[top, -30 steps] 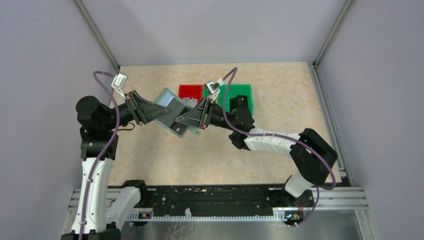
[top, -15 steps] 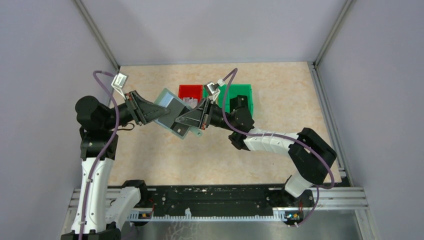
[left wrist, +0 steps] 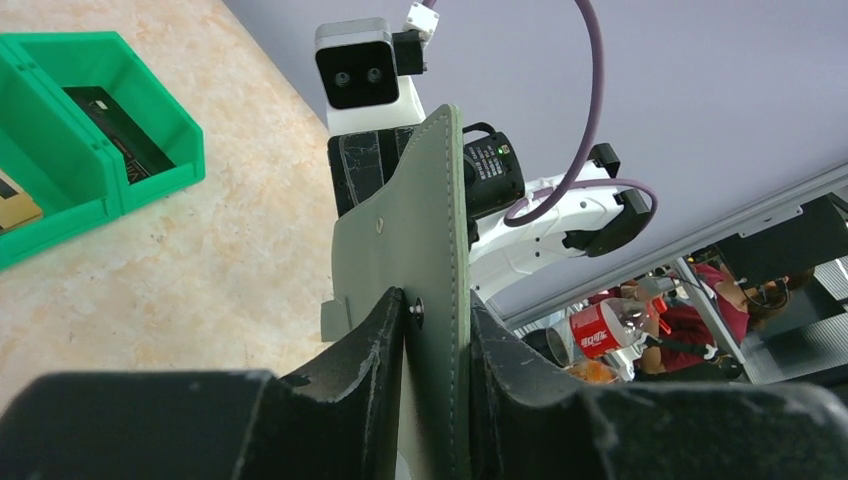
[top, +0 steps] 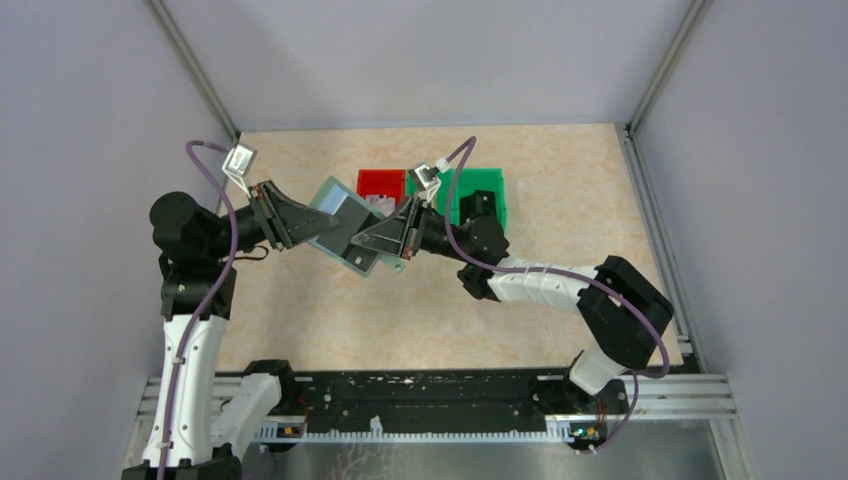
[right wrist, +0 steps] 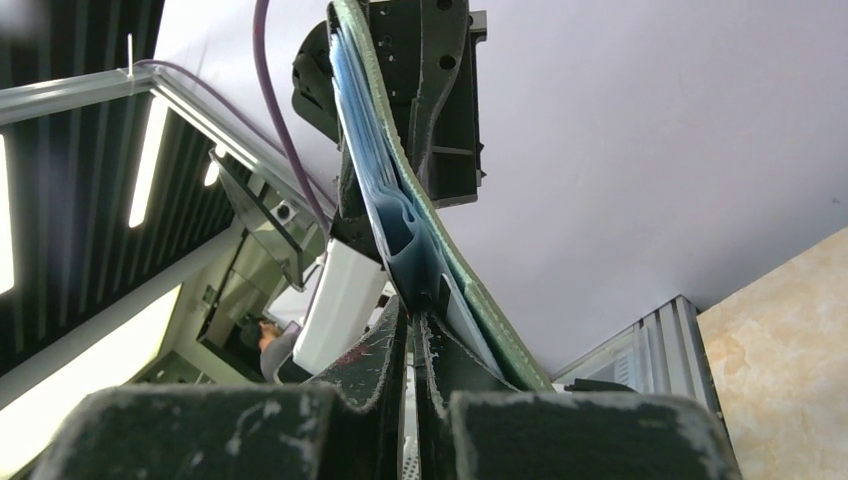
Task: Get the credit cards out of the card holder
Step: Remove the credit card from the card holder.
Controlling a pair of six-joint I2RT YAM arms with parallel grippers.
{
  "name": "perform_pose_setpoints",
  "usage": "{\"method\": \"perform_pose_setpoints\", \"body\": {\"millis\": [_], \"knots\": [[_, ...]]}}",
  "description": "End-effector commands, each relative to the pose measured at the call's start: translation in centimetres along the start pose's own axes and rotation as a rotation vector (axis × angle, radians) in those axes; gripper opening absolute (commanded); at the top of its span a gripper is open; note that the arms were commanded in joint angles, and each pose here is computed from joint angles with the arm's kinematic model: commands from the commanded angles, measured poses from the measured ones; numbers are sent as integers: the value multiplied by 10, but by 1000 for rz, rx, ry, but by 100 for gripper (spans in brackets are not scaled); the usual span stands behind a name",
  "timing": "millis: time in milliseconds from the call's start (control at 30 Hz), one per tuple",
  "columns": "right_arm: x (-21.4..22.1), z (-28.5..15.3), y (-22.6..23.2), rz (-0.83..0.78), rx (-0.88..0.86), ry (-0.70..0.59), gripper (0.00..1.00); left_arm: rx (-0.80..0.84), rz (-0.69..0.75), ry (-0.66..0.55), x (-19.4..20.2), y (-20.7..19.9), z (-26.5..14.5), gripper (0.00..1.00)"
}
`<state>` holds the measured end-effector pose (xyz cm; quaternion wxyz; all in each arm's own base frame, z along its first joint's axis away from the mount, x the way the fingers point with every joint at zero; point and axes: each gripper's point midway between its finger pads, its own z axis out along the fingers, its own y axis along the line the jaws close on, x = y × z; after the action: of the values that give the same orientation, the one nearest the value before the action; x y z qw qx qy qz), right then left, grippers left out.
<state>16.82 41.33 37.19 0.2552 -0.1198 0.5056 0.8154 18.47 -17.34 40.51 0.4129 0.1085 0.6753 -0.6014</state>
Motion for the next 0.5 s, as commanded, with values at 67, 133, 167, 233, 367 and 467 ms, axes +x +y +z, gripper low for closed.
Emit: {"method": "perform_pose_setpoints", "body": {"millis": [67,133,167,233,367,467], "knots": [[-9,-5,31,-69,-83,-37,0,40,40,-1,-3,-17,-2,24],[-8,-6,33,-71,-91,-38,0,39,39,-5,-4,-17,-2,20],[-8,-7,34,-73,-94,-40,0,38,38,-7,-4,-17,-2,19],[-7,-8,35,-71,-101,-38,0,37,36,-8,-5,-17,-1,18],[-6,-9,34,-69,-100,-40,0,35,31,-10,-5,-16,-1,18],[-7,-9,33,-68,-97,-39,0,34,30,-12,-6,-16,-1,20]]}}
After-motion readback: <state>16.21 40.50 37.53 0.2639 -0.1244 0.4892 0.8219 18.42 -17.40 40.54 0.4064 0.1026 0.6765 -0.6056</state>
